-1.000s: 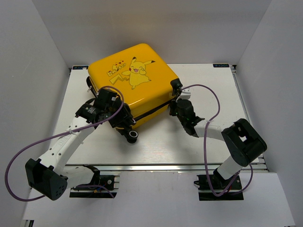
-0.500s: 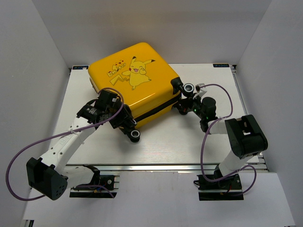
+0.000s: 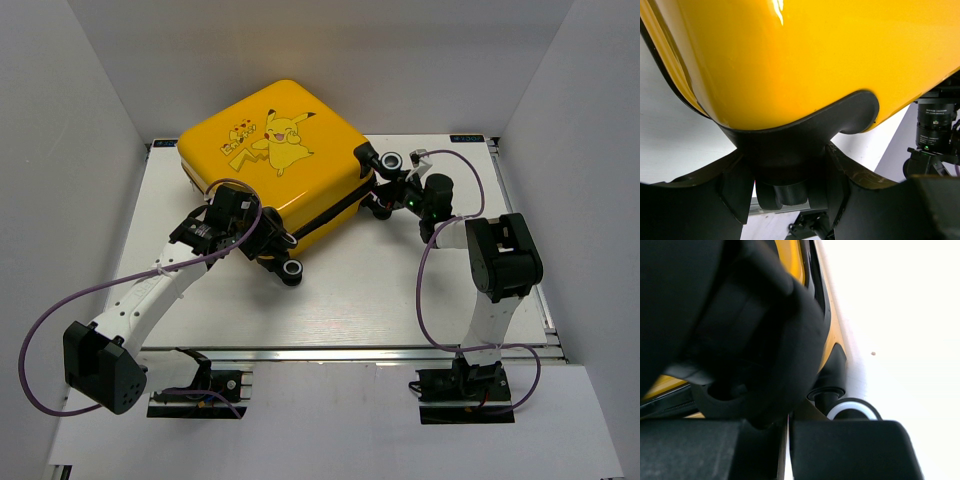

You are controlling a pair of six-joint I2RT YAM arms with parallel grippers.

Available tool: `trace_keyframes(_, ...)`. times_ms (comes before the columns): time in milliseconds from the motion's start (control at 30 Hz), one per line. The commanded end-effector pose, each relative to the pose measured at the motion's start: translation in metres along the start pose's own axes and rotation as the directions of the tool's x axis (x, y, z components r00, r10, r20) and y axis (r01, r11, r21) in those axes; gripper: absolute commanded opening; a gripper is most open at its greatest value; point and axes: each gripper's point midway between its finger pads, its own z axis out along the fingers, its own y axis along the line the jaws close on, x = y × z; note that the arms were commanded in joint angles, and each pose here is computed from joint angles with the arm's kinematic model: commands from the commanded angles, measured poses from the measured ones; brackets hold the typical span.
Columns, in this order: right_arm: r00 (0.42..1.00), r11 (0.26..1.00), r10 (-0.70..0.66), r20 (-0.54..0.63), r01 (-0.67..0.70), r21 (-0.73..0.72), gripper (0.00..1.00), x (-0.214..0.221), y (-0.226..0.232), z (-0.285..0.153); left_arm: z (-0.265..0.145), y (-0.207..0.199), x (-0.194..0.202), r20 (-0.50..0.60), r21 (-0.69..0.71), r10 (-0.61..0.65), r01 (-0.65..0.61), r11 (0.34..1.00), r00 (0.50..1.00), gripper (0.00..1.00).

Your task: Pack the luggage

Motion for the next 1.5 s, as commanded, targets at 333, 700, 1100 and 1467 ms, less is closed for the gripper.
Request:
trace_keyframes(333, 0.967, 0.971, -0.238, 0.094, 0.237, 0.020, 0.00, -0.058, -0.125, -0.087, -0.027, 0.136, 0.001, -0.030, -0.504, 0.129, -0.127, 0.854, 0.991, 0.00)
trace_keyframes(700, 0.870, 0.855, -0.390, 0.300, 0.221, 0.470, 0.00, -0.157, -0.193, -0.068, -0.017, 0.141, -0.003, -0.086, -0.561, 0.188, -0.204, 0.802, 0.978, 0.00)
trace_keyframes(1100, 0.812, 0.934, -0.348, 0.469, 0.344, 0.098, 0.00, -0.201, -0.118, 0.063, -0.033, 0.156, 0.001, -0.046, -0.607, 0.140, -0.139, 0.783, 0.989, 0.00)
trace_keyframes(1467, 0.820, 0.821, -0.422, 0.387, 0.526, -0.221, 0.00, -0.086, 0.068, -0.039, -0.024, 0.020, -0.043, -0.060, -0.235, 0.428, -0.429, 0.872, 0.902, 0.98)
